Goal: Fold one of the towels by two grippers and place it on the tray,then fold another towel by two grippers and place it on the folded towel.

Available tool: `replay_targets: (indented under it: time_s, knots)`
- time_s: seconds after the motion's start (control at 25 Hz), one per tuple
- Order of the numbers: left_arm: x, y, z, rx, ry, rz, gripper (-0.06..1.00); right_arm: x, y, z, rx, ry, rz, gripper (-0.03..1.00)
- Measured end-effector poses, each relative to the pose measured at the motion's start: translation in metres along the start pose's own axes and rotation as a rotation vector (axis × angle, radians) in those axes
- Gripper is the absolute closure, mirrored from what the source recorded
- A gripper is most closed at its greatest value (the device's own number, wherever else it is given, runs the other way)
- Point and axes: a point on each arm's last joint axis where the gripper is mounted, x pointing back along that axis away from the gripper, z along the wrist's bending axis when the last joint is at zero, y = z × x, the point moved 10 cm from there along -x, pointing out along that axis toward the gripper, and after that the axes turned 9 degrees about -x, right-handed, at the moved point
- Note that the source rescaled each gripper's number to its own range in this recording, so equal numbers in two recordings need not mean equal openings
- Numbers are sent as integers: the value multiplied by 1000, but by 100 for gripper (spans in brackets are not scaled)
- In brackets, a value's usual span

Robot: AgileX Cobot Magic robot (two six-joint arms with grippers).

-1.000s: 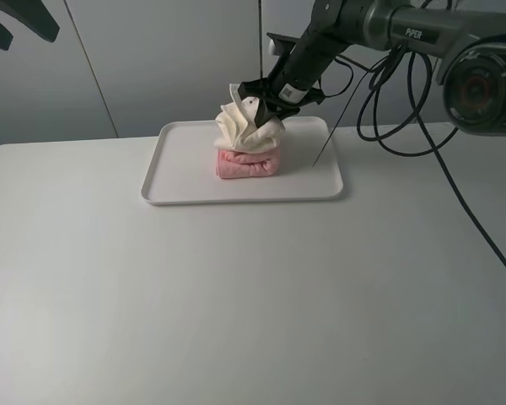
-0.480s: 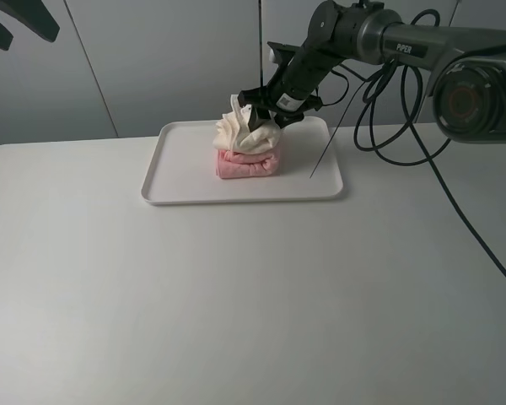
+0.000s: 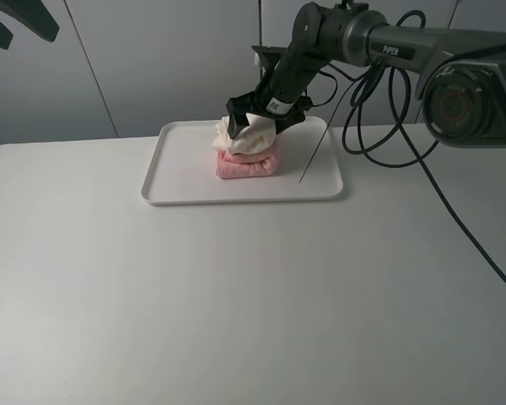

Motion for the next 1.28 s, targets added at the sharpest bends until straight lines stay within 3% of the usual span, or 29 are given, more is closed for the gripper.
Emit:
replay_targets:
  time_s: [0.16,0.44,0.64,0.76,0.88,1.08,1.28]
  knots:
    - [15,2,-1,-12,18,-38,8,38,15,-7,102,-100,-42,-3]
    - [63,0,2,-62,131,-120,8,160,50,-2,225,-252,-199,-3]
    - [115,-6,-7,-92,201,-221,8,262,56,19,245,-271,-329,-3]
    - [145,-16,-19,-100,224,-290,8,303,44,26,228,-270,-345,-3]
    - [160,-41,-27,-100,248,-307,8,307,30,24,208,-272,-313,-3]
    - [176,-102,-36,-75,320,-315,8,285,-29,4,180,-305,-154,-3]
    - [182,-159,-55,-37,326,-370,8,305,-88,-7,157,-313,-207,-3]
